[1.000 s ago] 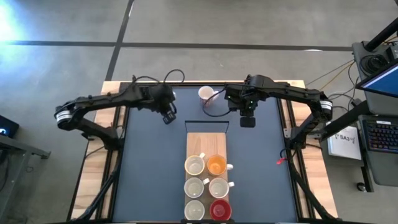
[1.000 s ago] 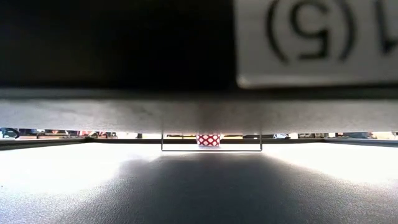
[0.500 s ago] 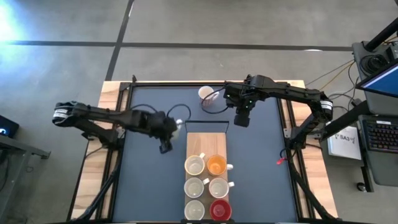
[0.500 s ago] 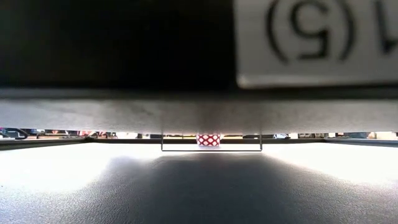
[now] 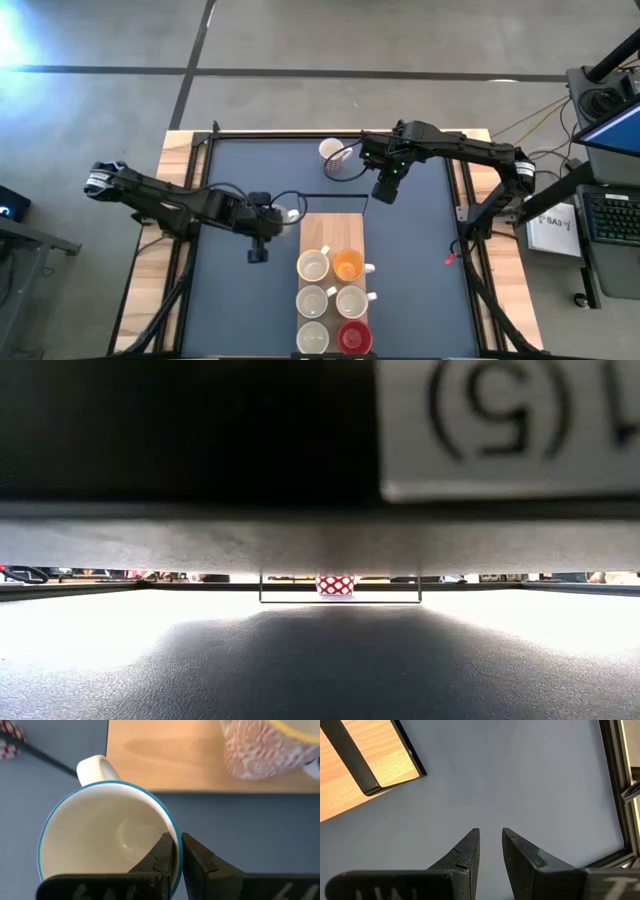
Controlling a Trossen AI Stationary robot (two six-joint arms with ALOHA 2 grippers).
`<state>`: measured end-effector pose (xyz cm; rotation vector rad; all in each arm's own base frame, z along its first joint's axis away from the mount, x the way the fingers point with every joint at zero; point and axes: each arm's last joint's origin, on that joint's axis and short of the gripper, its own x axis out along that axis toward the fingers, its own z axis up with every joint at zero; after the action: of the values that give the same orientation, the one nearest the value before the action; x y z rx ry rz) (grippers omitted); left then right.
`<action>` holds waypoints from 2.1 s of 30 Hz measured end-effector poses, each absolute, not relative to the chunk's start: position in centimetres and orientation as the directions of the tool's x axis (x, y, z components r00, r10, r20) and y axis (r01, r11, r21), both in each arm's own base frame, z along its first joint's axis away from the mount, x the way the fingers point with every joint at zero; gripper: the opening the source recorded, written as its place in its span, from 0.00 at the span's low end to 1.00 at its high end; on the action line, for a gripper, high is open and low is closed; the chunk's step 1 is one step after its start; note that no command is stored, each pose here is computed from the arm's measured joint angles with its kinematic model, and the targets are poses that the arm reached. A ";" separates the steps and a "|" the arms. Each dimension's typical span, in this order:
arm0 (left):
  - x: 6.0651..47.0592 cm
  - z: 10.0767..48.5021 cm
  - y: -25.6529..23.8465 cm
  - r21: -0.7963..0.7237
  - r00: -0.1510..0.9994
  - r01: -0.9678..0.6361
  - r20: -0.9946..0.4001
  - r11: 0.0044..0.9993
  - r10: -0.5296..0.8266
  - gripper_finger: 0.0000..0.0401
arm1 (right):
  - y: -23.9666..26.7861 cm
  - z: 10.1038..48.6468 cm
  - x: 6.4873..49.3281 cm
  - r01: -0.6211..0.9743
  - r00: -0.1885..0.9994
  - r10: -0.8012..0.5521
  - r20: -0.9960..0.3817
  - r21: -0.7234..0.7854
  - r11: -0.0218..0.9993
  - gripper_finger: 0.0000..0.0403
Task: Place coffee mugs
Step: Put the blue and gray mug on the shelf
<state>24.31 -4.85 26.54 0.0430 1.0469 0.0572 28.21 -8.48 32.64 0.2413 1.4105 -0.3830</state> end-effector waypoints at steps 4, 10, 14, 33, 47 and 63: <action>25.0 27.3 -5.0 0.074 0.545 0.006 -0.837 0.997 0.059 0.01 | -8.5 32.6 28.2 0.405 0.115 -0.117 -0.986 -0.061 0.912 0.18; 26.6 28.7 -5.4 0.062 0.585 0.003 -0.810 0.998 0.049 0.01 | -8.5 32.6 28.2 0.400 0.116 -0.118 -0.986 -0.062 0.915 0.18; 28.3 29.4 -5.8 0.064 0.598 -0.007 -0.799 0.998 0.056 0.01 | -8.5 32.7 28.3 0.380 0.118 -0.120 -0.986 -0.066 0.922 0.18; 34.1 27.6 -6.8 0.067 0.538 -0.005 -0.841 0.998 0.059 0.01 | -8.5 32.7 28.3 0.407 0.125 -0.119 -0.985 -0.059 0.911 0.18; 34.1 26.7 -6.4 0.075 0.515 -0.011 -0.854 0.997 0.070 0.01 | -8.7 32.8 29.1 0.453 0.208 -0.144 -0.968 -0.035 0.891 0.18; 34.3 26.5 -6.4 0.065 0.539 -0.019 -0.840 0.998 0.065 0.07 | -9.1 33.3 30.4 0.456 0.342 -0.183 -0.922 -0.007 0.890 0.18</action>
<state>34.33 -6.39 26.55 0.0501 1.0001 0.0500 30.44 -9.12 33.26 0.2714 1.1512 -0.4223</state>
